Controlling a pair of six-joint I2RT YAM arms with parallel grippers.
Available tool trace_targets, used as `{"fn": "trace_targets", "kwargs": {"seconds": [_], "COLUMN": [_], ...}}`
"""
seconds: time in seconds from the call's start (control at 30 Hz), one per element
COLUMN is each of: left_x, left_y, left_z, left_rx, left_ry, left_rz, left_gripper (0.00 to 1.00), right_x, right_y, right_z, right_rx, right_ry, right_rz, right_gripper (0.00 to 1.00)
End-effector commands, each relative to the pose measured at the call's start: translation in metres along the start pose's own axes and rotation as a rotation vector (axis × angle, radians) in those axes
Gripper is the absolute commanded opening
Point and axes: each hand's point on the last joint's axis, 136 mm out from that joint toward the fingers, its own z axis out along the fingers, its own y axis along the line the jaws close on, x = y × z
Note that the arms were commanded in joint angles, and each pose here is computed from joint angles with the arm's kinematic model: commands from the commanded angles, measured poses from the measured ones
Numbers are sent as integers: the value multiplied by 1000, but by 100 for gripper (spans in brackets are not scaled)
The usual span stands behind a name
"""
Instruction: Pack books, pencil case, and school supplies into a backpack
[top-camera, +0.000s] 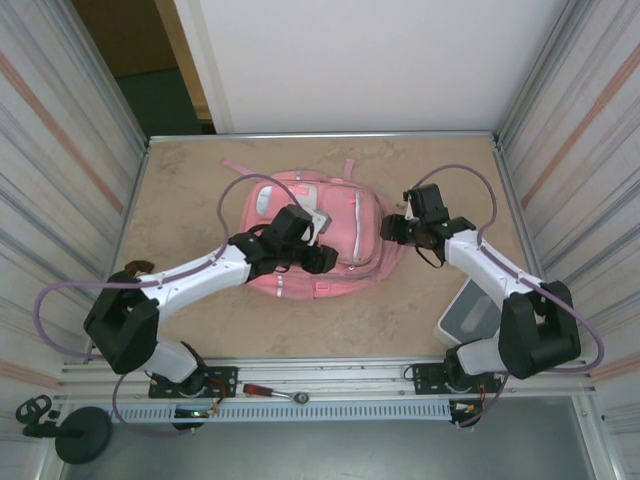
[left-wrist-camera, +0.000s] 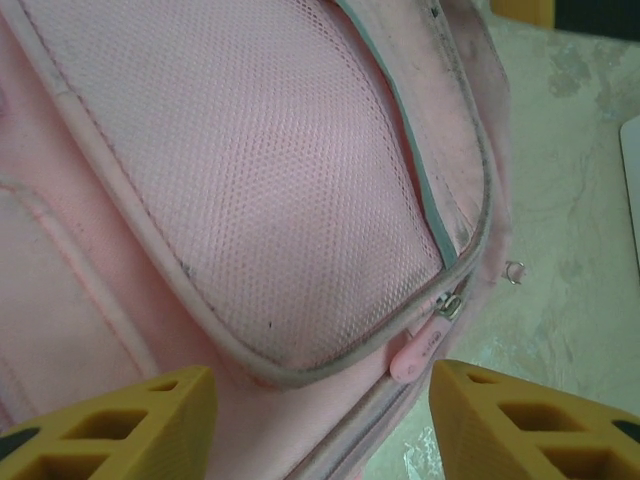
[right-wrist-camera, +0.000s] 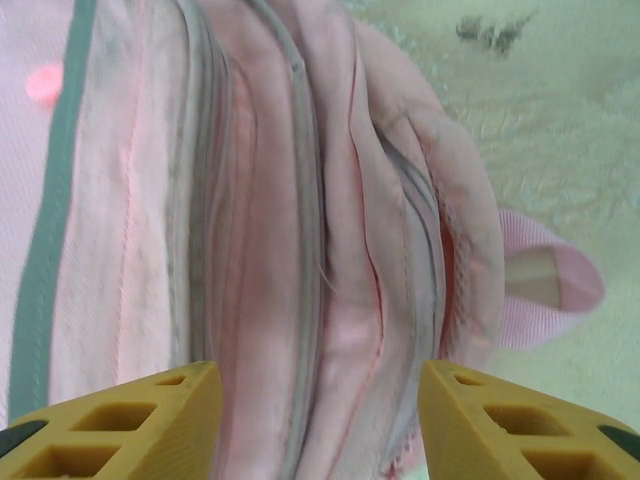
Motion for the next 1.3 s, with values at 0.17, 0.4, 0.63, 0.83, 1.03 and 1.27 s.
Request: {"fn": "trace_targets", "kwargs": {"seconds": [0.17,0.4,0.63,0.83,1.03,1.27], "left_x": [-6,-4,5,9,11,12], "left_y": [34,30,35,37,40,40], "left_z": [17,33,40,37,35,34], "left_rx": [-185,-123,-120,-99,-103,-99], "left_ry": [34,43,53,37,40,40], "left_rz": [-36,-77,-118,-151,-148,-144], "left_gripper": [56,51,39,28,27,27], "right_x": [29,37,66,94,103,103], "right_y": [-10,15,55,88,104,108], "right_z": [1,-19,-35,-31,-19,-9], "right_rx": [45,-4,-203,-349,-376,-374], "right_ry": [54,-26,-89,-103,-112,-129], "right_rz": [0,-108,-137,-96,-32,56], "right_gripper": [54,54,56,57,54,46]}}
